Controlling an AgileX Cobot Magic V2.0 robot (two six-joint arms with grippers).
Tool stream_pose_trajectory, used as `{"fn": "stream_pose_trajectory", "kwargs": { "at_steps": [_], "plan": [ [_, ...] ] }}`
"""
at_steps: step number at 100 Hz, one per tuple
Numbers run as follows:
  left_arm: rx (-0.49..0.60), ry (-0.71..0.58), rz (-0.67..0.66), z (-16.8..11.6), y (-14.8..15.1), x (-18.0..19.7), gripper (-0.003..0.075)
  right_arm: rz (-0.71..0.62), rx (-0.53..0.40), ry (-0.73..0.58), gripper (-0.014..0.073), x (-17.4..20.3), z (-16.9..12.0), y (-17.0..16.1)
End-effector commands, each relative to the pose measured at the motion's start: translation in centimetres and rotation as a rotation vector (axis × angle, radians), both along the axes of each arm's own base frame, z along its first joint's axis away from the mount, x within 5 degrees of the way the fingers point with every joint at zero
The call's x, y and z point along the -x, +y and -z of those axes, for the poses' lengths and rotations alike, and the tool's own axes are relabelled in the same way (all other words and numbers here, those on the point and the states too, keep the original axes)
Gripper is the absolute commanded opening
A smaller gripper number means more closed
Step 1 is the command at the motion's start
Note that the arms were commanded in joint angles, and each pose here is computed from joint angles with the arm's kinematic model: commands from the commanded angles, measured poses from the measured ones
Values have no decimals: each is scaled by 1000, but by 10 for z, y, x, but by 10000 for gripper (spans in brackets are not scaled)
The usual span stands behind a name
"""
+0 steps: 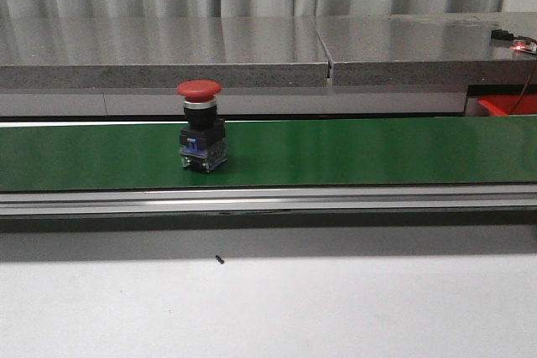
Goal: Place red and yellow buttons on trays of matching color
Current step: 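Carry the yellow button into the yellow tray and release it, right gripper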
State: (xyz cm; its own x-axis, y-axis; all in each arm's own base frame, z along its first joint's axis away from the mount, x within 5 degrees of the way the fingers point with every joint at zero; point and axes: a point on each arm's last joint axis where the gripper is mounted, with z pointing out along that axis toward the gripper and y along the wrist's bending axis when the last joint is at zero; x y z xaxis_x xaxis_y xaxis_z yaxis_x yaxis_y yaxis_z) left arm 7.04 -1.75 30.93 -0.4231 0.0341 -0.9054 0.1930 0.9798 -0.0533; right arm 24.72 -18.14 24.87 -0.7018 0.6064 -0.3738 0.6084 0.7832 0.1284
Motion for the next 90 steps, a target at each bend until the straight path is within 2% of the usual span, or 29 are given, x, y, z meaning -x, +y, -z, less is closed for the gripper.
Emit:
{"fn": "stream_pose_trajectory", "kwargs": {
  "at_steps": [1, 29, 49, 66, 83, 90],
  "plan": [
    [33, -77, -5, -13, -1, -2, -20, 33, 71, -87, 190, 5, -14, -4],
    [33, -77, -5, -13, -1, -2, -20, 69, 86, -93, 193, 13, 15, -4],
    [33, -77, -5, -13, -1, -2, -20, 77, 109, -114, 209, 13, 20, -5],
    [33, -77, -5, -13, -1, -2, -20, 83, 113, -125, 324, 12, 20, -6],
    [33, -77, -5, -13, -1, -2, -20, 86, 109, -129, 497, 11, 20, -6],
    [33, -77, -5, -13, -1, -2, -20, 87, 107, -130, 522, 11, 20, -5]
  ]
}}
